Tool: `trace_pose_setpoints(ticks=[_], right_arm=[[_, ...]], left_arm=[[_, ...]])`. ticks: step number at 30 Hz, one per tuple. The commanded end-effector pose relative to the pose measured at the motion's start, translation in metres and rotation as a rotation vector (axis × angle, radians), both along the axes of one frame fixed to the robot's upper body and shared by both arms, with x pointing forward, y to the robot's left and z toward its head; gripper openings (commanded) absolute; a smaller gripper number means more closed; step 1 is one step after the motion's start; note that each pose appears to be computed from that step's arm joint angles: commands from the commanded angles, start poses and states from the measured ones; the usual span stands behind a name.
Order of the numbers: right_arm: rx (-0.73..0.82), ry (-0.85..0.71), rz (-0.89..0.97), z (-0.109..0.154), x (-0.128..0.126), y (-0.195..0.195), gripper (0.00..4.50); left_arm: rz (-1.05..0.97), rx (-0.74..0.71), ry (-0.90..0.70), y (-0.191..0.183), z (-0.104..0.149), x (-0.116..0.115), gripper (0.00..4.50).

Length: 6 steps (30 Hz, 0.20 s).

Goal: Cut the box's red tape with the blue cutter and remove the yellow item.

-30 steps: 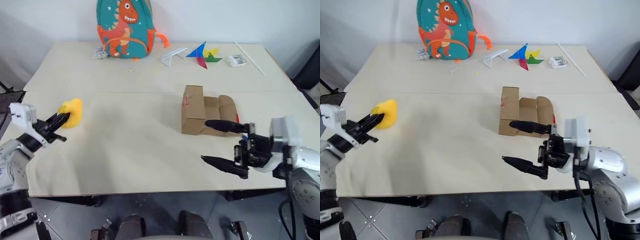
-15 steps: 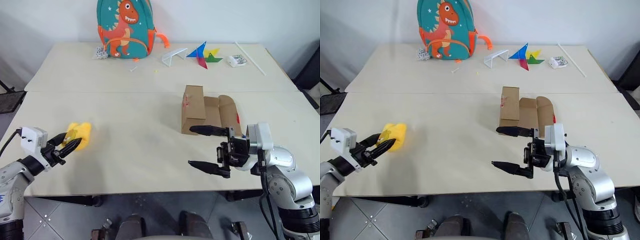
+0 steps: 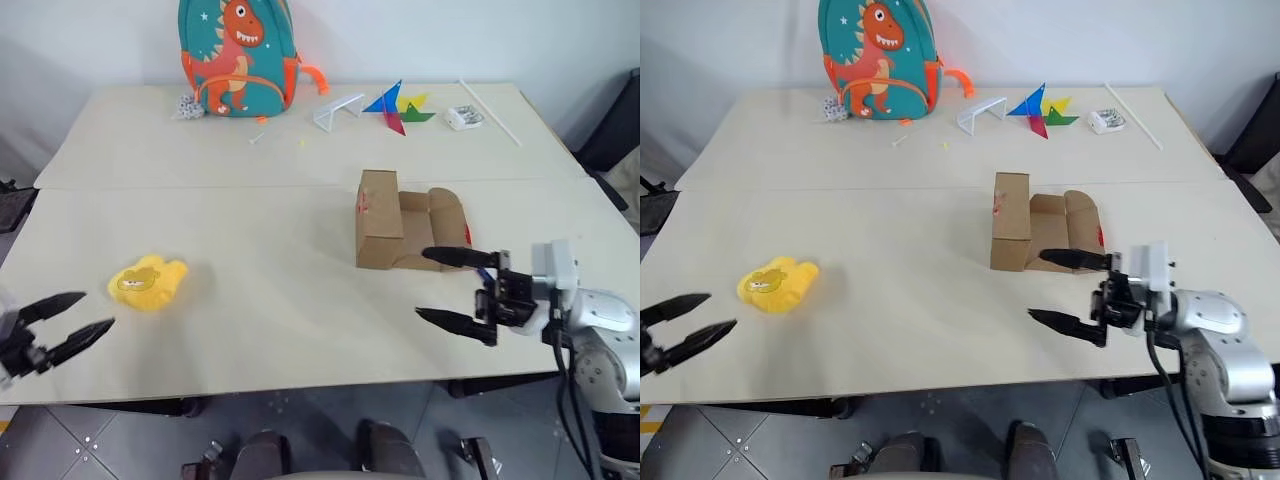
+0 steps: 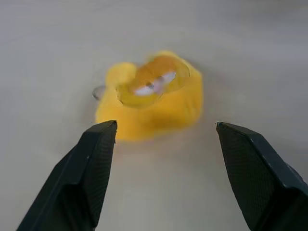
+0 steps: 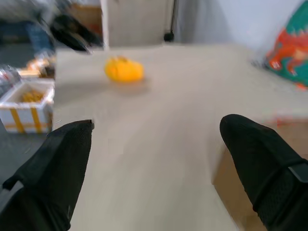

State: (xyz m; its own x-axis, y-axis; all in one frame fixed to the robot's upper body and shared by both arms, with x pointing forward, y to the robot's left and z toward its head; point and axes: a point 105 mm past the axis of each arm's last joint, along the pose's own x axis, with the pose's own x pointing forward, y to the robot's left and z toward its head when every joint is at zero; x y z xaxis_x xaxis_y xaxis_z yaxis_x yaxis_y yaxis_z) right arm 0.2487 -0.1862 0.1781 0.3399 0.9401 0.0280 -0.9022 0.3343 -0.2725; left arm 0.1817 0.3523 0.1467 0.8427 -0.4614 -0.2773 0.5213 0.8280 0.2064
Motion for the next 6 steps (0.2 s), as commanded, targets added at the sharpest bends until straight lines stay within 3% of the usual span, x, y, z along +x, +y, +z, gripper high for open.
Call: trace_pose_setpoints(ticks=[1,6], right_arm=[[-0.026,-0.052,-0.048,-0.004,-0.007,-0.011,4.50],[-0.034,-0.054,-0.093,-0.018,-0.014,-0.013,4.50]], left_arm=[[-0.012,0.046,-0.054,-0.008,0.003,-0.006,3.52],[-0.041,0.035,-0.092,-0.029,-0.004,0.002,3.52]])
